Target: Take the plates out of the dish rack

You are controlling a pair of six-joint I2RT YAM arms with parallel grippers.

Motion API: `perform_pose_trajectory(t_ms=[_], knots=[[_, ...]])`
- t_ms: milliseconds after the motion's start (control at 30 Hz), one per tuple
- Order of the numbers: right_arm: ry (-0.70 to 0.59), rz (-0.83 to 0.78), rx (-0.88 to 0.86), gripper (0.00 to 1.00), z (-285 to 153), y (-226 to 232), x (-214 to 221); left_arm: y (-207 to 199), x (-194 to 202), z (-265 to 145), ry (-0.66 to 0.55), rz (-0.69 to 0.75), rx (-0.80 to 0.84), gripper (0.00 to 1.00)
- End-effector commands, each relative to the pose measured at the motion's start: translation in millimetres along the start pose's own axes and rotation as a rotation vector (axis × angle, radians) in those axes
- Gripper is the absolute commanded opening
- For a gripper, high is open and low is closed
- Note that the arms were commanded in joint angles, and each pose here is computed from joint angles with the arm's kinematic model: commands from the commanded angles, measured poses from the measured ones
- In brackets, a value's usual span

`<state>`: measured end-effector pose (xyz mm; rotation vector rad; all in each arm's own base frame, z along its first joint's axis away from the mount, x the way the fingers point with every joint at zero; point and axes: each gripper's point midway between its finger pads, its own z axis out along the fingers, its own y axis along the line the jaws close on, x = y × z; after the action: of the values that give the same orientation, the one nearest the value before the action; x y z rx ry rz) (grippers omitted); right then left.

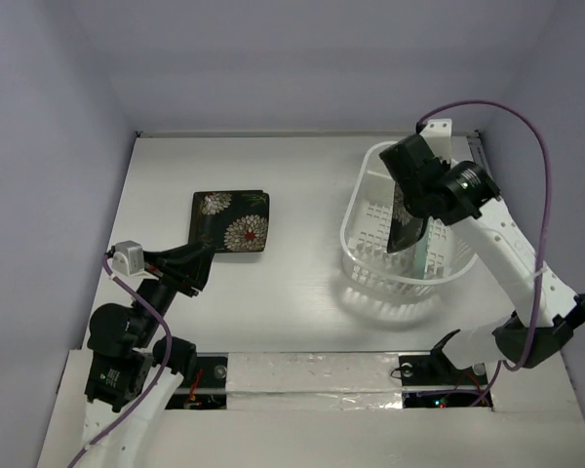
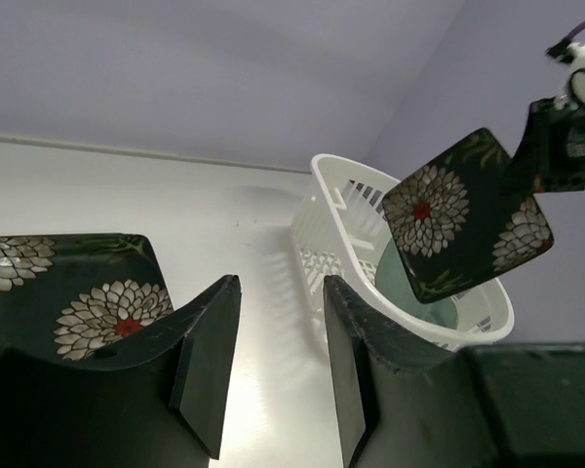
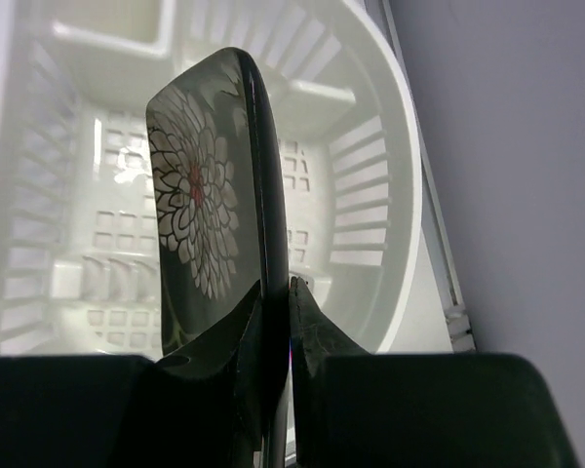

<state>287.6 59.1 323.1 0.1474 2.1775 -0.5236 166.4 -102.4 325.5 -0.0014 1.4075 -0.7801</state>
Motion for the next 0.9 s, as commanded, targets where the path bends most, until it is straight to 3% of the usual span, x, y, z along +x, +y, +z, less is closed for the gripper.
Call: perform_pose_trajectory(t_ms=[0, 133, 267, 367, 433, 600, 867], knots=[[-0.248, 0.269, -0.033, 0.00, -48.6, -40.9, -62.6, -6.1, -10.8, 2.4, -0.029, 0.001, 0.018, 0.36], [-0.353, 0.382, -0.206, 0.00, -74.5, -31.2, -85.6, -7.2, -9.9, 3.6, -0.022, 0.003, 0.024, 0.14], [-0.468, 0.512, -0.529, 0.00, -105.7, 10.1, -116.4, -4.2, -8.1, 5.6, -0.014, -0.002, 0.010, 0.08], [-0.491, 0.559, -0.699, 0.00, -111.0, 55.2, -127.1, -1.7, -7.9, 7.0, -0.013, -0.003, -0.003, 0.11], [-0.436, 0.534, -0.847, 0.00, -110.6, 107.8, -119.8, -0.6, -7.2, 7.2, -0.010, -0.003, -0.008, 0.19], [-0.399, 0.628, -1.152, 0.00, -128.6, 197.3, -135.3, 1.3, -7.1, 7.9, -0.009, -0.006, -0.019, 0.27], [-0.213, 0.674, -1.267, 0.00, -97.7, 336.2, -117.9, 2.8, -5.2, 9.4, -0.002, -0.008, -0.025, 0.31]])
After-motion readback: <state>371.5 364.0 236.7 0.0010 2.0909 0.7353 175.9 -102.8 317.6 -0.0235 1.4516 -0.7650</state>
